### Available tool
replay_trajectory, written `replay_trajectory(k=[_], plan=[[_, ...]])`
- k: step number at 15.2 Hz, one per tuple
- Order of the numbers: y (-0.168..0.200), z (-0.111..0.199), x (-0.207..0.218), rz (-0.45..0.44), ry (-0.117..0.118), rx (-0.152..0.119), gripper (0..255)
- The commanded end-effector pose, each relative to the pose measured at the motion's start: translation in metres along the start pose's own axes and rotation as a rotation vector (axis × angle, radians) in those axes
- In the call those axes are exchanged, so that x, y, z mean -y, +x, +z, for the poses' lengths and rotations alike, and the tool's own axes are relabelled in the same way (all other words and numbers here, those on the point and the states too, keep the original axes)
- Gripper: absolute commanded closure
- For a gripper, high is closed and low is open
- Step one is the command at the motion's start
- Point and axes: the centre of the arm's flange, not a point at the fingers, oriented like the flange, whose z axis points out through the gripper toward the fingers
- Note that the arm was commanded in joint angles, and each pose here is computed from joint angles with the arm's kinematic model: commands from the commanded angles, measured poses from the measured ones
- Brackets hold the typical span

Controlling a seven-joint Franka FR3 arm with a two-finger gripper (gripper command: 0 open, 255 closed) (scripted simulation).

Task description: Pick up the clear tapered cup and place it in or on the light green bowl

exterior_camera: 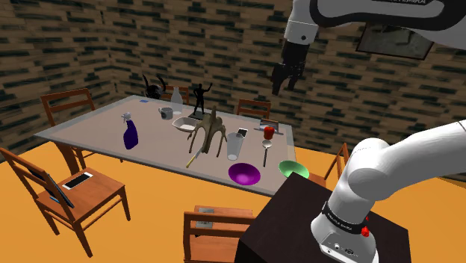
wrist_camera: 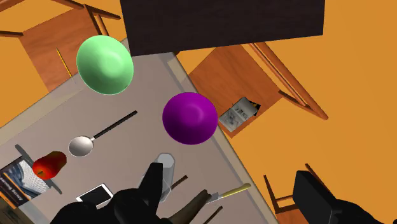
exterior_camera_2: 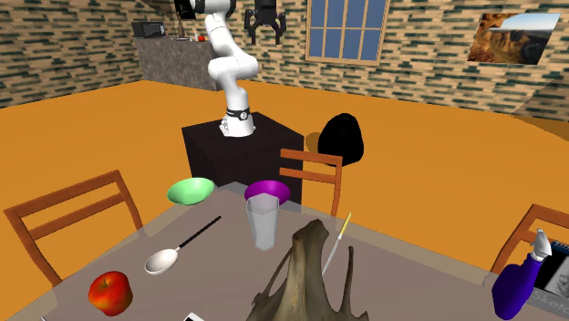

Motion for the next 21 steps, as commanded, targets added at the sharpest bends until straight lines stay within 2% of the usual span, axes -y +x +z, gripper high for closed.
replay_trajectory(k=[1,21], plan=[[0.0,0.0,0.0,0.0,0.0,0.0,0],[0.163,0.209,-0.037,-0.008,-0.031,0.051,0]])
